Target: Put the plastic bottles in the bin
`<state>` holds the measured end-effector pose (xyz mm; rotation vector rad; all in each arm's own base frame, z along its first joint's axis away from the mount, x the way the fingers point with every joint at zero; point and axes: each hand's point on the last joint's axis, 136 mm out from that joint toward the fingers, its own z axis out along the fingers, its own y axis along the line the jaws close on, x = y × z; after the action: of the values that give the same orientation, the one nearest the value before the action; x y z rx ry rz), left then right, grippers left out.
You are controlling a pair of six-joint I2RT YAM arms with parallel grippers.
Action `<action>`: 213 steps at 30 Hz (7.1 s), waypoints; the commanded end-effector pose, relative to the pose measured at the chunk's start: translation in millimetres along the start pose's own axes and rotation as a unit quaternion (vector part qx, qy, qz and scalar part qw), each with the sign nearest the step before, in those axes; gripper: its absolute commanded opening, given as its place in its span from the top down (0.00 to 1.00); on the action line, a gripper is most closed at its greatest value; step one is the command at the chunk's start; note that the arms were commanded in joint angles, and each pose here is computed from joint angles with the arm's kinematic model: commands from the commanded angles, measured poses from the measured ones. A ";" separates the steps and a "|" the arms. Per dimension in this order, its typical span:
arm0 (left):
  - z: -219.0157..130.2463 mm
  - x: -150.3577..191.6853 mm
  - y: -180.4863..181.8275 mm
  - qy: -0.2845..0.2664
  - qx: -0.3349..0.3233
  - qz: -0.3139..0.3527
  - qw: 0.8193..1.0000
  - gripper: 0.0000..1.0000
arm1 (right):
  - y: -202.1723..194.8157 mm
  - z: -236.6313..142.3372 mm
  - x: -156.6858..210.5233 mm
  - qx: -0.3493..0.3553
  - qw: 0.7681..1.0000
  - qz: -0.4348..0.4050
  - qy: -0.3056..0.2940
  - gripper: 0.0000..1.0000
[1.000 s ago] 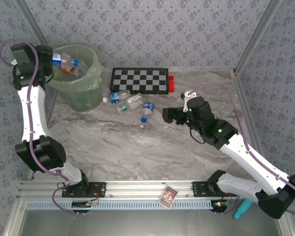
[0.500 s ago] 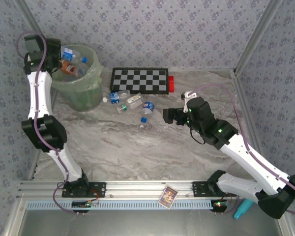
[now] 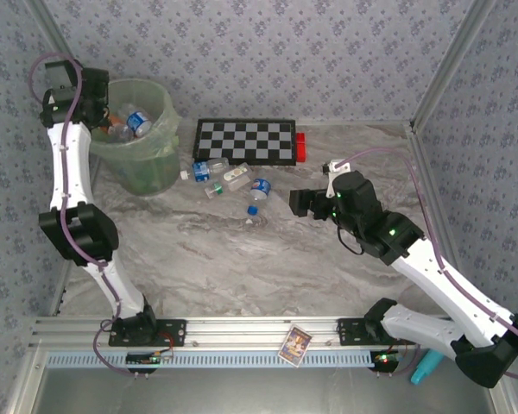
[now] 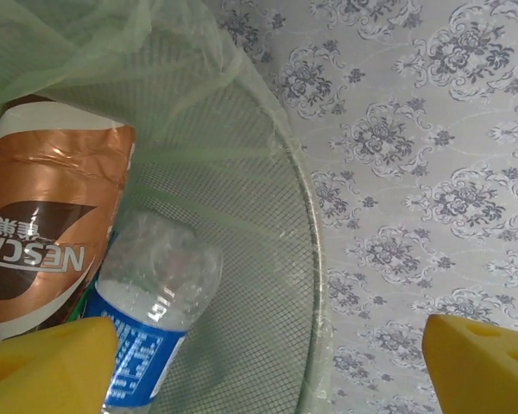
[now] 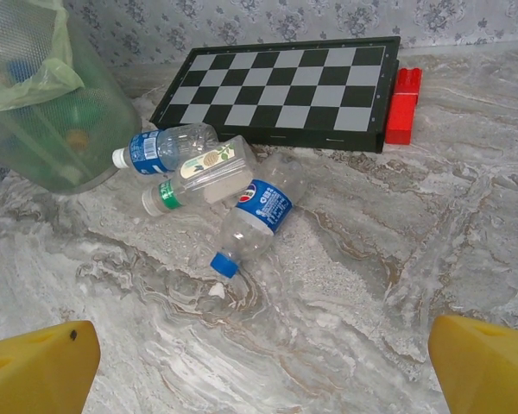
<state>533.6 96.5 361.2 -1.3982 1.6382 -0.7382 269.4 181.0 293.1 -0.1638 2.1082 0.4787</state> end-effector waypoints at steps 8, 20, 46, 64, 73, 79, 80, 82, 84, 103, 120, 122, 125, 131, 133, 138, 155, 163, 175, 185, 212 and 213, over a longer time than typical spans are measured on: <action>-68.8 10.3 -44.5 -0.021 0.047 0.090 0.995 0.08 | -1.4 -6.1 -6.3 0.009 1.000 0.011 -0.007 0.01; -115.9 93.6 -80.3 0.019 0.100 0.268 0.958 0.06 | -23.0 -2.2 5.7 0.046 0.996 0.071 0.005 0.01; -181.0 270.8 -60.7 0.176 0.165 0.486 0.840 0.00 | -21.6 24.1 29.0 0.021 0.991 0.124 0.046 0.12; -210.6 252.5 -33.0 0.164 0.147 0.503 0.836 0.00 | -15.3 81.5 59.2 0.010 0.982 0.146 0.116 0.44; -233.9 229.7 -12.8 0.144 0.135 0.508 0.838 0.00 | 4.1 136.6 81.5 -0.011 0.972 0.159 0.175 0.40; -248.5 217.4 3.5 0.139 0.125 0.506 0.842 0.00 | 22.2 179.2 103.3 -0.008 0.962 0.155 0.225 0.28; -250.4 214.7 6.8 0.137 0.121 0.507 0.843 0.00 | 28.9 186.4 102.1 -0.012 0.962 0.153 0.227 0.27; -254.7 210.3 11.7 0.135 0.117 0.508 0.843 0.00 | 37.1 198.7 109.1 -0.012 0.960 0.146 0.238 0.25; -258.5 206.2 17.1 0.132 0.112 0.508 0.844 0.00 | 42.5 210.8 115.2 -0.007 0.959 0.141 0.247 0.22; -263.2 201.1 40.6 0.139 0.094 0.511 0.843 0.00 | 7.2 253.2 167.8 0.098 0.936 0.120 0.316 0.50; -238.5 224.2 47.7 0.186 0.082 0.488 0.849 0.00 | 3.5 224.0 137.3 0.100 0.956 0.091 0.259 0.74; -231.3 228.8 51.8 0.202 0.079 0.470 0.856 0.00 | 6.2 212.1 126.1 0.094 0.962 0.088 0.240 0.74; -219.5 238.0 55.0 0.231 0.084 0.435 0.866 0.00 | 10.8 192.2 107.6 0.077 0.973 0.075 0.204 0.75; -204.3 263.4 43.7 0.291 0.124 0.380 0.869 0.09 | 33.8 146.0 54.8 0.013 0.991 0.031 0.127 0.76; -201.7 277.0 36.0 0.322 0.147 0.363 0.862 0.12 | 42.4 130.2 42.4 -0.004 0.994 0.007 0.109 0.76; -195.2 302.2 24.3 0.373 0.182 0.338 0.845 0.17 | 69.9 101.0 17.6 -0.048 0.996 -0.042 0.069 0.76; -194.9 350.9 36.1 0.441 0.192 0.377 0.792 0.21 | 137.1 75.7 10.8 -0.133 0.982 -0.120 0.053 0.76; -196.0 362.1 40.3 0.456 0.195 0.383 0.780 0.22 | 144.9 76.9 11.0 -0.137 0.980 -0.134 0.057 0.76; -194.9 360.7 38.5 0.448 0.192 0.391 0.781 0.42 | 137.1 85.6 15.9 -0.126 0.982 -0.120 0.068 0.59; -177.1 324.5 28.4 0.401 0.171 0.380 0.816 0.42 | 120.5 85.8 7.5 -0.100 0.987 -0.110 0.055 0.00; -126.3 18.2 -3.9 0.036 0.113 0.086 0.989 0.41 | 32.1 68.1 -34.1 -0.079 0.995 -0.060 -0.011 0.01; -125.1 9.5 -2.8 0.020 0.108 0.068 0.992 0.40 | 30.5 68.0 -34.6 -0.078 0.995 -0.061 -0.011 0.01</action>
<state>424.3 60.1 397.1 -1.0355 1.7699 -0.8179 336.2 234.8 290.0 -0.3356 2.0585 0.5495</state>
